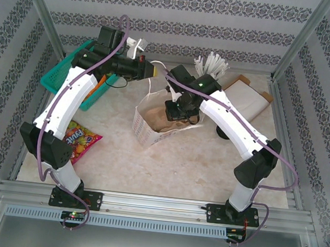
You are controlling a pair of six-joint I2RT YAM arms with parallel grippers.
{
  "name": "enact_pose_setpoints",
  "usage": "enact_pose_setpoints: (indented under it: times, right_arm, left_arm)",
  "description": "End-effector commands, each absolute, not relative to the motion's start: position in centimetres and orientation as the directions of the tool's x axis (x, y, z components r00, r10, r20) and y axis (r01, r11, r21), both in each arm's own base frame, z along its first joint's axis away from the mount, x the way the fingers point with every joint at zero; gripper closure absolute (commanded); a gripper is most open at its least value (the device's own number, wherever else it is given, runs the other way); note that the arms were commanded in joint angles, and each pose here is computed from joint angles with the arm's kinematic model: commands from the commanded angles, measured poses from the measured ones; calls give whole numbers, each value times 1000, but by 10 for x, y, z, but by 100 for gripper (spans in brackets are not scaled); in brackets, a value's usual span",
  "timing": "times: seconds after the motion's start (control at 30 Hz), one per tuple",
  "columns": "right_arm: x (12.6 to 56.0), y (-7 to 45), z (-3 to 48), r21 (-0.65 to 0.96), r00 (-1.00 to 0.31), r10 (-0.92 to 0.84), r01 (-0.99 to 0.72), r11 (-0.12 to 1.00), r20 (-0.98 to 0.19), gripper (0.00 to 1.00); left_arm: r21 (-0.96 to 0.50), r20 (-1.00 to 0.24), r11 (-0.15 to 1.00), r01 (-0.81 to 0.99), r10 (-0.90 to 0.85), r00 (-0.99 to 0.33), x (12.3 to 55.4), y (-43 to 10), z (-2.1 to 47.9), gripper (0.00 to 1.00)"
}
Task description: Pack the takeout coffee
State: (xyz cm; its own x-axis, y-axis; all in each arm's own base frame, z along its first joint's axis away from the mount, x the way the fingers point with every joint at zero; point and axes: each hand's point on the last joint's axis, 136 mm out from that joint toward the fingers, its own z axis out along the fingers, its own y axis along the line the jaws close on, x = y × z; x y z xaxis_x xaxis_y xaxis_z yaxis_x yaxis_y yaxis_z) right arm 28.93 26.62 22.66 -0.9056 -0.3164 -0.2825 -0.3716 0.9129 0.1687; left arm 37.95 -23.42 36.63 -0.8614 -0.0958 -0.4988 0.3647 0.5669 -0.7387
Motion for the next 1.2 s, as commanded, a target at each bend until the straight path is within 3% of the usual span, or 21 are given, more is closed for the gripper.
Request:
enact_pose_setpoints:
  times: [0.0,0.2,0.53,1.0,1.17]
  right_arm:
    - [278,265,208,161,-907,-368,-402,901,-205,77]
    - [279,266,201,147,-904,-382,-411,900,-191,78]
    - [287,271,238,80,-808,-446,-510,856,-386,78]
    - [285,271,199,118,-875,-413,-451,885,-251,77]
    - [291,273,194,129,-896,-380,-415,901,-230,77]
  left_arm:
    - [-728,-567,546,415,-139,-812,389,-232,393,100]
    - [-713,-592,555,429,-148,-793,388,-229,394,100]
    - [-721,-521,619,313,-185,-834,399,-221,368,100]
    - [-706,-587,578,409,-154,-795,388,-225,387,99]
    - [-683,-634,527,505,-85,-769,372,-231,392,84]
